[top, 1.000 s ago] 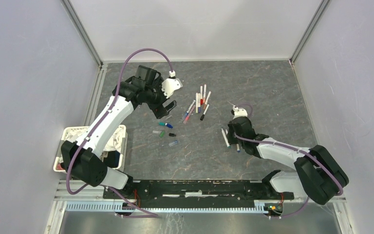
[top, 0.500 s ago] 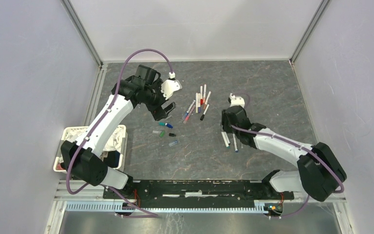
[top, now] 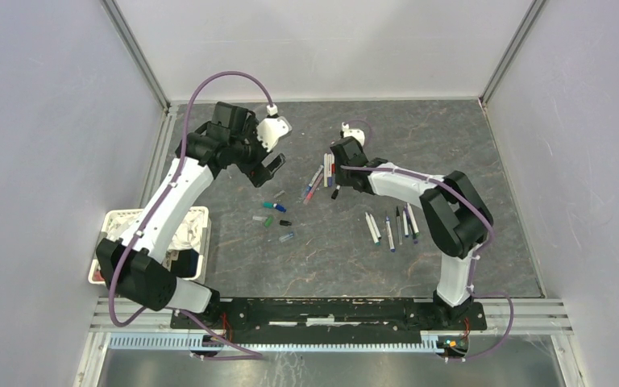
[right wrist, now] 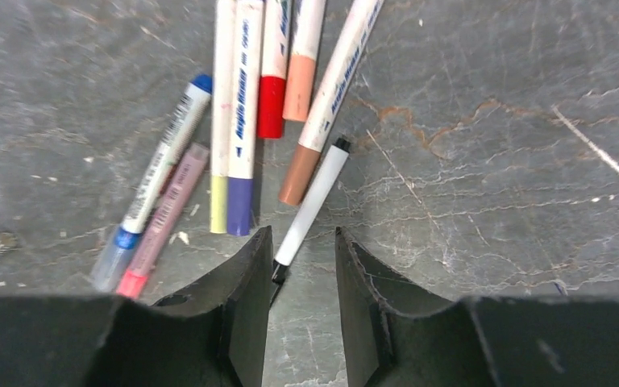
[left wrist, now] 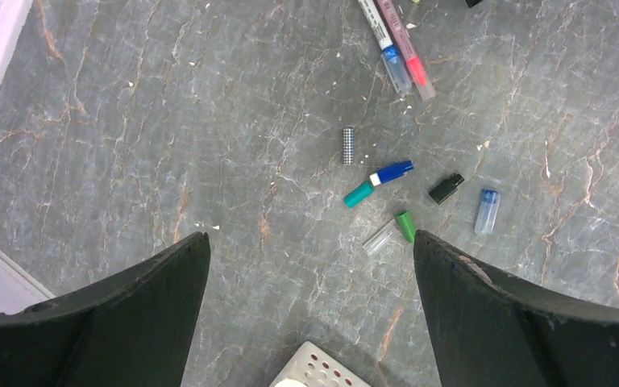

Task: Open the pen caps
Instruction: Place the pen at the center of the board, then pick up the pen from the center of the board.

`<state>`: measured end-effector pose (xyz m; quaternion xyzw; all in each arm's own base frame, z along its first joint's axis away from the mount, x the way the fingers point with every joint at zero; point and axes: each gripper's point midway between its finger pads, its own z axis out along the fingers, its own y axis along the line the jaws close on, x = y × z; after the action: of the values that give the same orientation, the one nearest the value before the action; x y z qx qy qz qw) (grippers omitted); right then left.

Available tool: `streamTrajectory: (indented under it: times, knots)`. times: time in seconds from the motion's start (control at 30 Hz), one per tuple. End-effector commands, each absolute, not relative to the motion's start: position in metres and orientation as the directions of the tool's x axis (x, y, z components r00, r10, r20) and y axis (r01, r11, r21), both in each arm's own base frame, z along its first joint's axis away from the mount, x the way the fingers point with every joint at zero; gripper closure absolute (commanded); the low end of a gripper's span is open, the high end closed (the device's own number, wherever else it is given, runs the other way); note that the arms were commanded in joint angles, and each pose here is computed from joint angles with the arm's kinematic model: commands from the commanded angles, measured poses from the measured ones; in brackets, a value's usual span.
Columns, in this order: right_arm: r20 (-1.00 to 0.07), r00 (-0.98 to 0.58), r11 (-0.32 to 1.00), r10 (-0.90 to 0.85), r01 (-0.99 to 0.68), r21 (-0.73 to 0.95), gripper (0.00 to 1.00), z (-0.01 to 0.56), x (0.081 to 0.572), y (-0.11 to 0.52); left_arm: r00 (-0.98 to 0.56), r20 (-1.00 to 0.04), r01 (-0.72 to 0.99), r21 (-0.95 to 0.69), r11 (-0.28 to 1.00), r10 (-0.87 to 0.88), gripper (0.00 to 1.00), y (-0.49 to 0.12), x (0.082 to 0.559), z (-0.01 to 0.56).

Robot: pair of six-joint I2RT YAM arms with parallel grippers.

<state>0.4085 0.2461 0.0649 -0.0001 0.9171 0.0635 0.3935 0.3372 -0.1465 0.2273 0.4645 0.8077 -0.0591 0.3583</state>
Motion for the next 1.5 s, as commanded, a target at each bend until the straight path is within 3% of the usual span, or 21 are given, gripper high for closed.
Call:
streamTrajectory:
  times: [0.0, 0.47, 0.87, 1.17, 1.3, 1.47]
  knots:
    - [-0.705, -0.705, 0.994, 0.073, -0.006, 0.109, 0.62, 0.061, 0.412, 0.247, -0.307, -0.697, 0.744, 0.249, 0.621, 0.648, 0.0, -0.144, 0.336, 0.244]
    - [-0.655, -0.754, 0.998, 0.048, 0.012, 0.059, 0.66, 0.019, 0.402, 0.24, -0.372, -0.668, 0.79, 0.137, 0.598, 0.644, 0.0, -0.152, 0.318, 0.215]
    - [-0.664, -0.746, 0.998, 0.054, 0.022, 0.057, 0.99, 0.023, 0.375, 0.216, -0.371, -0.689, 0.813, 0.083, 0.576, 0.623, 0.0, -0.157, 0.3, 0.223]
    - [-0.755, -0.591, 0.932, 0.284, -0.015, 0.362, 1.0, 0.112, 0.357, 0.225, -0.38, -0.753, 0.823, -0.009, 0.568, 0.538, 0.0, -0.172, 0.281, 0.241]
    - [-0.771, -0.462, 0.823, 0.438, -0.141, 0.551, 1.0, 0.175, 0.346, 0.245, -0.39, -0.785, 0.824, -0.064, 0.563, 0.481, 0.0, -0.182, 0.277, 0.255]
    - [-0.752, -0.356, 0.694, 0.554, -0.301, 0.654, 1.0, 0.251, 0.324, 0.283, -0.425, -0.811, 0.824, -0.164, 0.542, 0.402, 0.0, -0.2, 0.274, 0.266]
